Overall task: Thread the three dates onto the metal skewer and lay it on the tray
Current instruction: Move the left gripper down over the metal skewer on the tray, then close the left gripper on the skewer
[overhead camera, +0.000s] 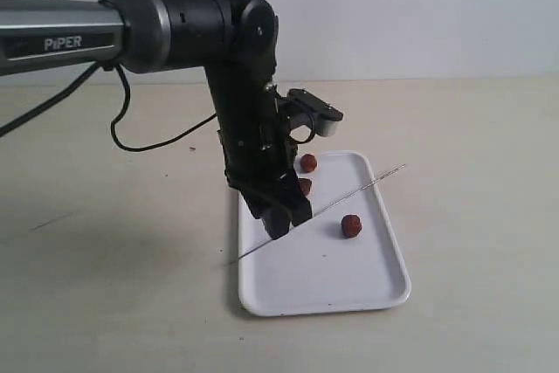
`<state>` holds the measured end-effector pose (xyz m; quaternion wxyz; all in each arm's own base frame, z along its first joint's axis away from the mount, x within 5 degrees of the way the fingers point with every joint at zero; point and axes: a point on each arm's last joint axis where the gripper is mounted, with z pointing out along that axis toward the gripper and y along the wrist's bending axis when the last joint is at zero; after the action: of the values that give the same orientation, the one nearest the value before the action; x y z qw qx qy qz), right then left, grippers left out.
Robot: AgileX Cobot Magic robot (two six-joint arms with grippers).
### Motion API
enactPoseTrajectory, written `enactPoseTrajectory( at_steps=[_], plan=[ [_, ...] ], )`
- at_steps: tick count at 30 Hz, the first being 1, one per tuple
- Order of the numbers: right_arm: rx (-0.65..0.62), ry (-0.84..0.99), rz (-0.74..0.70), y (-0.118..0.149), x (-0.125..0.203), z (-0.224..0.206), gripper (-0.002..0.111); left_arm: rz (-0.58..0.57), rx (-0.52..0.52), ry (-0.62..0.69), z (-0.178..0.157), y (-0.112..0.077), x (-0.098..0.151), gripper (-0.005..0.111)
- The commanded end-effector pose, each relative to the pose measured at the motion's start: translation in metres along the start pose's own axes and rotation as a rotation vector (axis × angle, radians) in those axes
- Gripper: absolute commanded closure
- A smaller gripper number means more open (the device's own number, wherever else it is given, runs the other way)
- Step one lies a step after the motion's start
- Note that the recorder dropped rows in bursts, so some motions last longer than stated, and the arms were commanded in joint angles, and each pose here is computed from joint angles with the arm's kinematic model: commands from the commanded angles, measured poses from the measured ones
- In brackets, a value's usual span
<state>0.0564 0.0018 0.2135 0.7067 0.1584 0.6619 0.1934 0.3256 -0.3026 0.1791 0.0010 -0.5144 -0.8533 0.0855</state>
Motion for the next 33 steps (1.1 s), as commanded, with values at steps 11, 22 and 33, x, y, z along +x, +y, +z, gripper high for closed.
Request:
enactPoseTrajectory(
  at_steps=[11,22,33],
  plan=[
    [0.000,0.001,-0.007,-0.001,0.001,0.000,0.108,0.021,-0.025,0.012,0.034,0.012,-0.014,0.064],
    [0.000,0.001,-0.007,-0.001,0.001,0.000,0.108,0.052,-0.053,-0.033,0.055,0.019,-0.021,0.064],
    [0.000,0.001,-0.007,-0.001,0.001,0.000,0.108,0.054,-0.039,0.037,0.073,0.022,-0.016,0.065]
  ],
)
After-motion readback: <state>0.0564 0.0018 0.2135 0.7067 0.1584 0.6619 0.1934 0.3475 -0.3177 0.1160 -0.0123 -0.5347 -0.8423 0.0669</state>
